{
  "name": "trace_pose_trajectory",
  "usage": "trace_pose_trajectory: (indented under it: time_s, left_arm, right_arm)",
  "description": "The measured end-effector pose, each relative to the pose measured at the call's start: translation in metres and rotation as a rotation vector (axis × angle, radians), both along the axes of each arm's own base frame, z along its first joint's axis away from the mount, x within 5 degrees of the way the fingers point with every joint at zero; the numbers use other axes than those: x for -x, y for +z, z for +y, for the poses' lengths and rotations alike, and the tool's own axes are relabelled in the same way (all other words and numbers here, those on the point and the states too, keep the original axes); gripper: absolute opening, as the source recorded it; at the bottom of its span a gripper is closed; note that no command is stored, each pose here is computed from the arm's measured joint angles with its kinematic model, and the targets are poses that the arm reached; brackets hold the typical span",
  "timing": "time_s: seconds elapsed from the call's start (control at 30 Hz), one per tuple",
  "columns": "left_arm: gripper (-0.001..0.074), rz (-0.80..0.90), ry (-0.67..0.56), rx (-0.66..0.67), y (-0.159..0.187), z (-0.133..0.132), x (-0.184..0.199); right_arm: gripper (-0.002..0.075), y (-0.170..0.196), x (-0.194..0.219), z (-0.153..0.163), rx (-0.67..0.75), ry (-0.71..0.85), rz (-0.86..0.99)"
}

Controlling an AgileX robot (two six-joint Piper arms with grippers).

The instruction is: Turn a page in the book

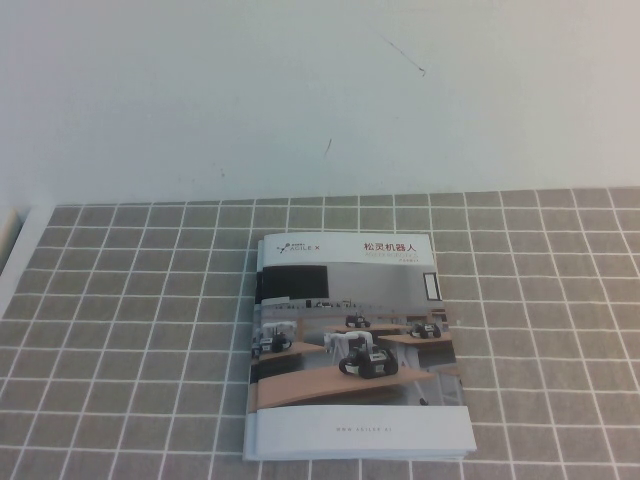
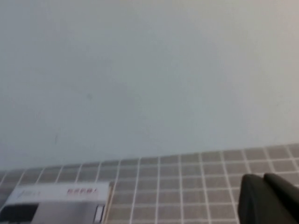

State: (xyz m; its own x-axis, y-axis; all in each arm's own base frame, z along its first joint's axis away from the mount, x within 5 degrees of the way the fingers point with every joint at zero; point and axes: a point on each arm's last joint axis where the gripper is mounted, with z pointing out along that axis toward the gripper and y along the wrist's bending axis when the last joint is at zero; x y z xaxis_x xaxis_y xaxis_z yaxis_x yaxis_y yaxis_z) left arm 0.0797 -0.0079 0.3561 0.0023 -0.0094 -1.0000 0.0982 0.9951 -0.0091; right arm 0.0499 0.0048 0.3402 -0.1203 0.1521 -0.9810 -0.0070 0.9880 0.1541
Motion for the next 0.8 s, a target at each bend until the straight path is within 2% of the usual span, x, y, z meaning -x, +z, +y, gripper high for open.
trace_pose_trajectory:
  time_s: [0.2,0.4,0.57,0.7,0.8]
  left_arm:
    - [-0.0003,0.274,-0.027,0.179,-0.019,-0.011,-0.068]
    - [-0.0003,0.606,-0.060,0.199,-0.051,-0.023,-0.123]
    - [-0.0003,0.821,-0.213,0.166,-0.064,-0.040,-0.158]
    - [-0.0003,0.858,-0.360,0.216,-0.070,-0.055,-0.177]
    - [-0.0003,0.878,-0.451,0.284,-0.082,-0.066,-0.191]
  right_arm:
    - [-0.0003,0.008,-0.050,0.020,0.070,0.284,0.217]
    - [-0.0003,-0.023,-0.115,0.036,0.021,0.558,0.385]
    - [-0.0003,-0.060,-0.159,0.041,-0.039,0.674,0.505]
    - [-0.0003,-0.087,-0.184,0.046,-0.057,0.723,0.589]
    - [-0.0003,-0.105,-0.200,0.061,-0.046,0.787,0.655]
